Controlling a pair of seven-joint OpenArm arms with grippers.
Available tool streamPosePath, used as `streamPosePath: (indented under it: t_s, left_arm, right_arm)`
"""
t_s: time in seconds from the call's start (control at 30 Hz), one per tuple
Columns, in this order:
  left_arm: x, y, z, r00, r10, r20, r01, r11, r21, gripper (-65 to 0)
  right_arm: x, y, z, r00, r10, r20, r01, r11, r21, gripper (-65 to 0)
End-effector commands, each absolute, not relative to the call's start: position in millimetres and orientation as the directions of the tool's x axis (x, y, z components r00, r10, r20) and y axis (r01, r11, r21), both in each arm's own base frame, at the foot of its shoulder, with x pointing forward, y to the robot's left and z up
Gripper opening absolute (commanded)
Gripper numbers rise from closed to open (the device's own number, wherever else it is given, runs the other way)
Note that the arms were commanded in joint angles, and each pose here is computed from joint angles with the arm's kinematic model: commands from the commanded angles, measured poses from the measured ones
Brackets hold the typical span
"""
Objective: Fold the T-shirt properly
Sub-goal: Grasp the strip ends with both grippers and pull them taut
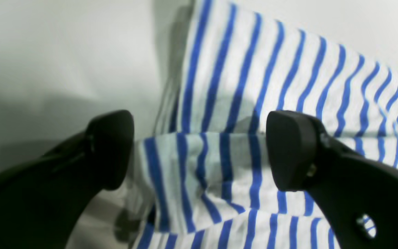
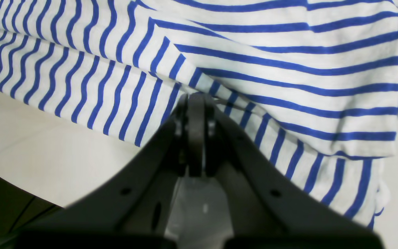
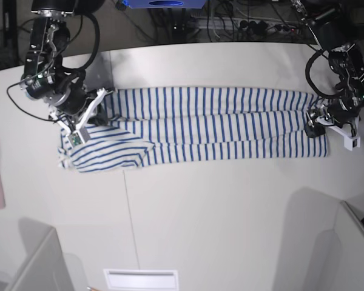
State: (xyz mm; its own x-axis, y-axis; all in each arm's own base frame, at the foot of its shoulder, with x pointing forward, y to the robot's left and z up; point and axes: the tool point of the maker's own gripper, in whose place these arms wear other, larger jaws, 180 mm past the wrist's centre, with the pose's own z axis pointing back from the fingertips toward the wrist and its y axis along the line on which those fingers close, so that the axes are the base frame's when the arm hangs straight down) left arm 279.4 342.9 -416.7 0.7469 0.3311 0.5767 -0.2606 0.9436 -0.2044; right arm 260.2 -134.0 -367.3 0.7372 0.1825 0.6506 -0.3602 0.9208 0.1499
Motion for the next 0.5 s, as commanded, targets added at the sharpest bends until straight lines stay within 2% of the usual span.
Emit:
streamPosePath:
  t_s: [0.0, 0.1, 0.17, 0.43, 0.47]
  left_arm:
    - [275.1, 339.5, -422.1, 0.781, 0.311, 0.542, -0.247, 0.950, -0.189, -8.1]
    - [268.8, 322.0, -434.6, 0.821, 0.266, 0.505, -0.199, 0.963, -0.185, -8.9]
    - [264.3, 317.9, -439.4, 0.831, 0.261, 0.492, -0.192, 0.964, -0.186, -14.8]
    - [260.2, 320.9, -441.0, 0.834, 0.261, 0.485, -0.198, 0.964, -0.178, -63.7]
    - [260.0, 322.8, -440.4, 0.834, 0.260, 0.486, -0.199, 0.965, -0.173, -65.0]
  right_arm:
    - [268.3, -134.5, -355.1, 0.705, 0.173, 0.688, -0.364, 0.920, 0.142, -65.0]
    - [269.1, -134.9, -354.1, 0.703, 0.173, 0.690, -0.364, 0.921, 0.140, -65.0]
    - [269.1, -134.9, -354.1, 0.703, 0.173, 0.690, -0.364, 0.921, 0.140, -65.0]
    - [270.1, -134.9, -353.3, 0.701, 0.173, 0.692, -0.364, 0.921, 0.139, -65.0]
    - [270.2, -134.7, -353.2, 0.701, 0.172, 0.692, -0.365, 0.921, 0.140, -65.0]
